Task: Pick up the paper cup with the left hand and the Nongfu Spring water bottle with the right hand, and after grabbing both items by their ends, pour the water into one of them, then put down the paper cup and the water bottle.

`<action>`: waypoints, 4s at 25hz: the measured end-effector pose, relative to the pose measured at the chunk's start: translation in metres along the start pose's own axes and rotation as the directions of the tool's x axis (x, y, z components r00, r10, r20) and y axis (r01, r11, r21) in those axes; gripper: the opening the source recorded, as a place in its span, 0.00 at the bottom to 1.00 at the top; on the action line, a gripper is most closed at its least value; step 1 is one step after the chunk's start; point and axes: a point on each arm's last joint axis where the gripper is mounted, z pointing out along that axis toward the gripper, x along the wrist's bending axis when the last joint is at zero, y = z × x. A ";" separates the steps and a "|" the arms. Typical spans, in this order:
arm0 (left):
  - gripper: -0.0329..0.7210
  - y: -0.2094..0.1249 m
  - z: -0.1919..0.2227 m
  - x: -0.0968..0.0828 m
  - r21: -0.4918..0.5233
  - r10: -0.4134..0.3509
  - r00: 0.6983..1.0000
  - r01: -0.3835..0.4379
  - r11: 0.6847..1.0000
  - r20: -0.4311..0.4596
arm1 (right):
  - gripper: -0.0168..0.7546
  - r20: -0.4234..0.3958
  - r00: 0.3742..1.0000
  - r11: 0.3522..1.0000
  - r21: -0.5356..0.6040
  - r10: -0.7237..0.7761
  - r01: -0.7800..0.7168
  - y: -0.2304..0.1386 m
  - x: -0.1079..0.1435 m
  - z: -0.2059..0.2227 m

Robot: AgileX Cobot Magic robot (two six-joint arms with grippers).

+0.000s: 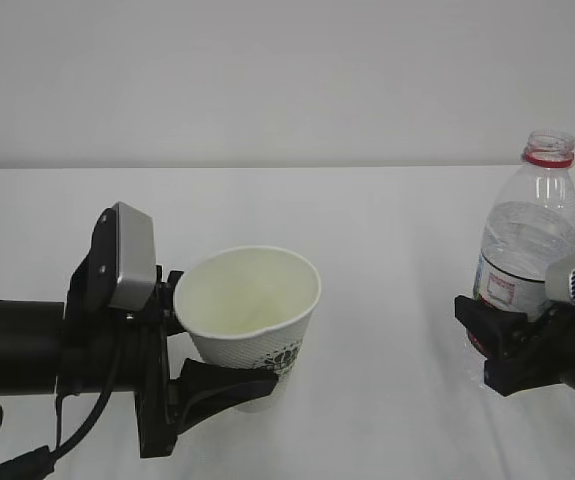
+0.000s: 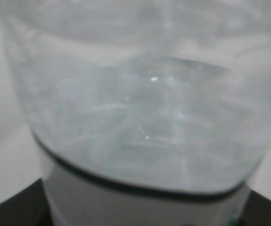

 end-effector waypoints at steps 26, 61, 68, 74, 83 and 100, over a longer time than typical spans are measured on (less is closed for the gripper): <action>0.75 0.004 0.000 -0.001 -0.041 -0.003 1.000 0.004 0.999 0.011 | 0.62 -0.189 0.969 0.985 -0.099 -0.160 0.143 0.019 0.012 0.016; 0.75 0.004 0.000 -0.001 -0.049 -0.007 1.000 0.007 0.999 0.009 | 0.62 -0.250 0.783 0.820 -0.237 -0.570 0.521 0.068 0.037 0.055; 0.75 0.007 -0.001 0.002 -0.067 -0.025 0.999 0.024 0.997 -0.020 | 0.62 -0.187 0.767 0.782 -0.273 -0.614 0.560 0.091 0.034 0.044; 0.75 0.010 -0.002 0.002 -0.075 -0.016 1.000 0.014 0.997 -0.026 | 0.62 -0.143 0.744 0.752 -0.240 -0.653 0.614 0.110 0.029 0.040; 0.75 0.010 -0.002 0.002 -0.077 -0.020 1.000 0.018 0.997 -0.025 | 0.62 -0.104 0.651 0.655 -0.238 -0.752 0.717 0.133 0.026 0.031; 0.74 0.015 -0.004 0.001 -0.090 -0.035 0.999 0.033 0.995 -0.026 | 0.62 -0.053 0.514 0.513 -0.207 -0.856 0.833 0.160 0.021 0.026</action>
